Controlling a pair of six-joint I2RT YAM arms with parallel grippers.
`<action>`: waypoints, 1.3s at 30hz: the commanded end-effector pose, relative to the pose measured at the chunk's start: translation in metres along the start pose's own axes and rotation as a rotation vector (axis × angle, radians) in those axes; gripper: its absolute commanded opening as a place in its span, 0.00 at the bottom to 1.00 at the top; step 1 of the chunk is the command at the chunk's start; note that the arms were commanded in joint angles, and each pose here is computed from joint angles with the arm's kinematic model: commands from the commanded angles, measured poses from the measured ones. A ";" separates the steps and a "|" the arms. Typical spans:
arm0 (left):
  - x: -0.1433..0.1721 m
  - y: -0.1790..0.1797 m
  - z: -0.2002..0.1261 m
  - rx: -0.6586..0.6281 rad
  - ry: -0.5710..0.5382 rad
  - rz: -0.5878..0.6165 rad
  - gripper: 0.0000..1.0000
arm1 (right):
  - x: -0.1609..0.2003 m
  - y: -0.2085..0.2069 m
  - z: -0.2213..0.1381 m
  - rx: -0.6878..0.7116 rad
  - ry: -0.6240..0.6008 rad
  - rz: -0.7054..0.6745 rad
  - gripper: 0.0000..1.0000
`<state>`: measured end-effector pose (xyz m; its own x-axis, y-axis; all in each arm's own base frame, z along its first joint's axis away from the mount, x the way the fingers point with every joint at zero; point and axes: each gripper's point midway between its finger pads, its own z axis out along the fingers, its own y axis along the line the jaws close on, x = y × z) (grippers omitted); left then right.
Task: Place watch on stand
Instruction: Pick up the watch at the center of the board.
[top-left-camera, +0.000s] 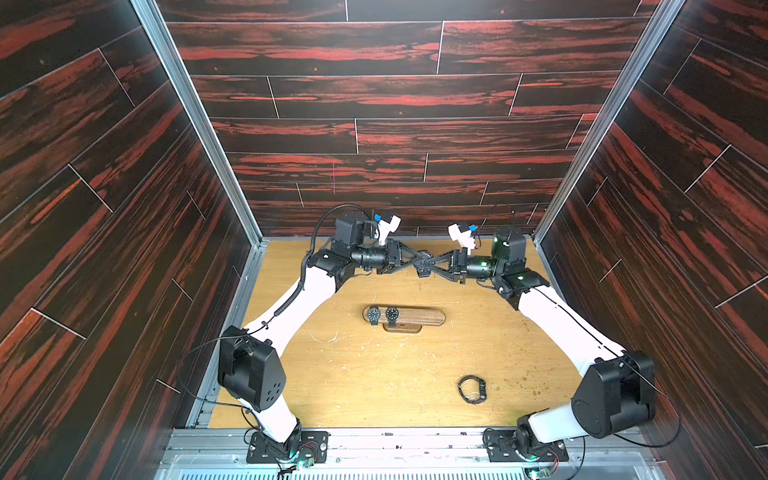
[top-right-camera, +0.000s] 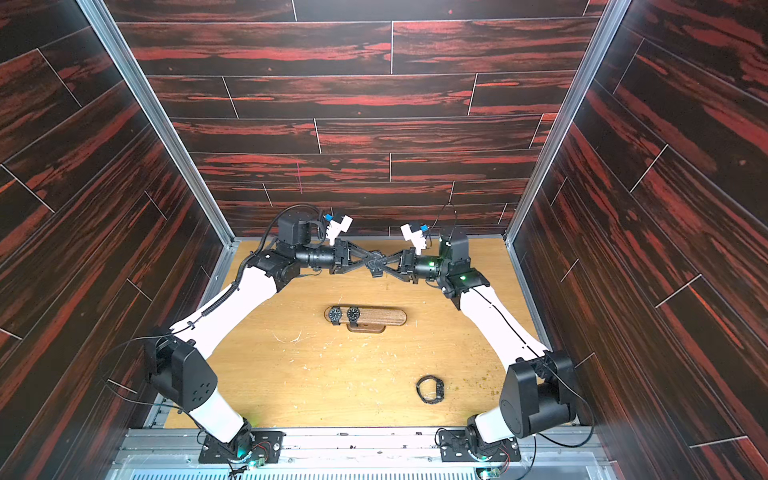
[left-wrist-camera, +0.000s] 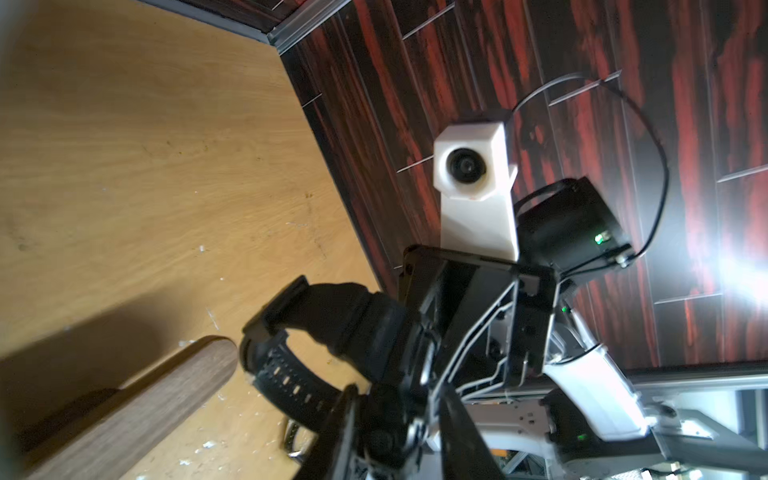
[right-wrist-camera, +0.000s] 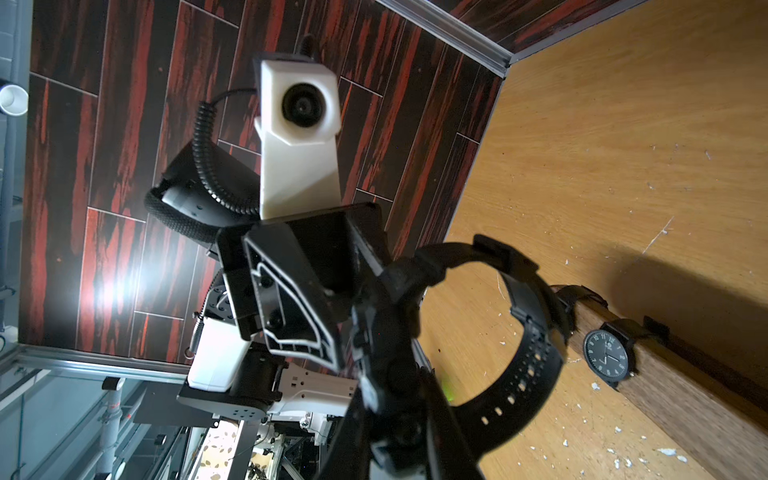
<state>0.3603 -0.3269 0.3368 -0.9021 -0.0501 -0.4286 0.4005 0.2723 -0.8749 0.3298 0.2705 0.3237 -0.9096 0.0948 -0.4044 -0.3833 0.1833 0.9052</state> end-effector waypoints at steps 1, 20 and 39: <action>0.002 -0.011 -0.004 0.015 -0.004 0.003 0.54 | 0.004 0.020 -0.004 -0.052 -0.005 -0.073 0.06; -0.008 0.087 -0.050 -0.289 -0.117 -0.207 0.73 | 0.027 -0.055 -0.059 0.104 -0.163 0.098 0.00; 0.047 0.216 -0.113 -0.665 -0.160 -0.471 0.75 | 0.081 -0.166 -0.080 0.301 -0.174 0.346 0.00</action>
<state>0.3886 -0.1672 0.1558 -0.9042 -0.4098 -0.1203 -0.2203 0.6887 -0.6907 0.3043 0.1710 0.1610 -0.9272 0.3544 -0.1217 0.0204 0.3720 0.9280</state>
